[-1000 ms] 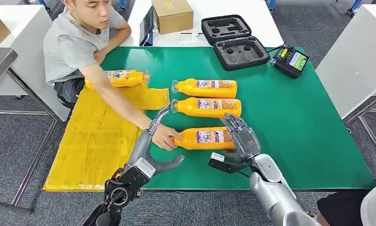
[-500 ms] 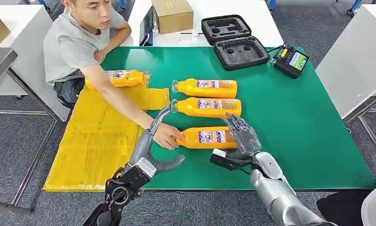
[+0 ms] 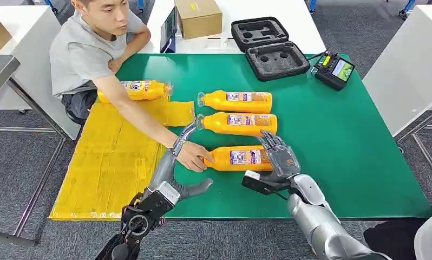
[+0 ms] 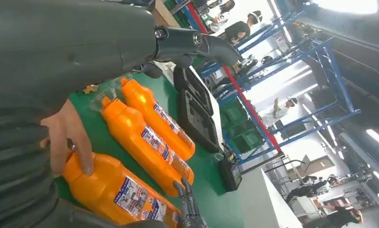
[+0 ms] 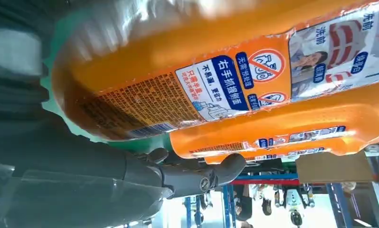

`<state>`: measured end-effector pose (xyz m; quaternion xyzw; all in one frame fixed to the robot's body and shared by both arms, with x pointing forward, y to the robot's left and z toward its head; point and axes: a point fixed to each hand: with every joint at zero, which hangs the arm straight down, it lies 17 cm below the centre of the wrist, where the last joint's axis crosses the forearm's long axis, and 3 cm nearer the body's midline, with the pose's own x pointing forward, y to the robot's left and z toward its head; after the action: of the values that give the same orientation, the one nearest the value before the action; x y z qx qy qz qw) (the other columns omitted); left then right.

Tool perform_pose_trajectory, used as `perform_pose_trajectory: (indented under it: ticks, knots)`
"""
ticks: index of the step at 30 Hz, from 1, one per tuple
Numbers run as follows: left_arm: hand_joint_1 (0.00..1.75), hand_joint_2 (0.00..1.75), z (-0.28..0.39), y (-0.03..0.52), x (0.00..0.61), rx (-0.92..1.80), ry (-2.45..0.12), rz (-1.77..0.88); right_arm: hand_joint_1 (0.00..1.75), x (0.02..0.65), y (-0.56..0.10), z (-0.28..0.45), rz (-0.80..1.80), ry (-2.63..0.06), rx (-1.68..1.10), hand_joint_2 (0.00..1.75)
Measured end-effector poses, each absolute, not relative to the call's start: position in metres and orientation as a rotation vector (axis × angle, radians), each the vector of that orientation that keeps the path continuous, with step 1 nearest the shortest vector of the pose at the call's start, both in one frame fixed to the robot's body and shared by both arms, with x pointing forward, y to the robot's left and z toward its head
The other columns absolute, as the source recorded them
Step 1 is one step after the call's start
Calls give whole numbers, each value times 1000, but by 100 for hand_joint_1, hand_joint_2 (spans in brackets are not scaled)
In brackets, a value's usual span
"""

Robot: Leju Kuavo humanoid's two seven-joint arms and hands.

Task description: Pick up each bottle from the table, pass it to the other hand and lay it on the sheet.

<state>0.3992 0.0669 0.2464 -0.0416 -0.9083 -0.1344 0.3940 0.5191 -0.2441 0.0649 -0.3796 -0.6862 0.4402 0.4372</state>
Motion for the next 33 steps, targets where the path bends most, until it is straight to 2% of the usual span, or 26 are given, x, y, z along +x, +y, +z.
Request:
perform_pose_trajectory:
  ticks: [8,9,10,11,14,15,17,33]
  knots:
    - [0,175,247,66,401,-115,-2311,-325,0,517,-234,54,1057,-1712,-778,175]
    - [0,175,248,67,401,-114,-2314,-321,112,517,-233,53,1050,-1712,-755,175]
    - [0,175,248,67,401,-115,-2315,-319,162,517,-231,52,1042,-1711,-736,175]
    - [0,175,247,67,401,-117,-2315,-318,175,517,-231,51,1038,-1710,-721,175]
    - [0,175,246,64,400,-127,-2314,-322,175,518,-228,49,1033,-1699,-669,175]
    - [0,175,245,64,400,-129,-2313,-323,161,519,-229,49,1026,-1693,-660,175]
    - [0,175,245,64,400,-126,-2316,-321,175,520,-231,49,1021,-1686,-660,175]
    - [0,175,244,65,399,-121,-2318,-329,175,528,-232,42,982,-1624,-553,175]
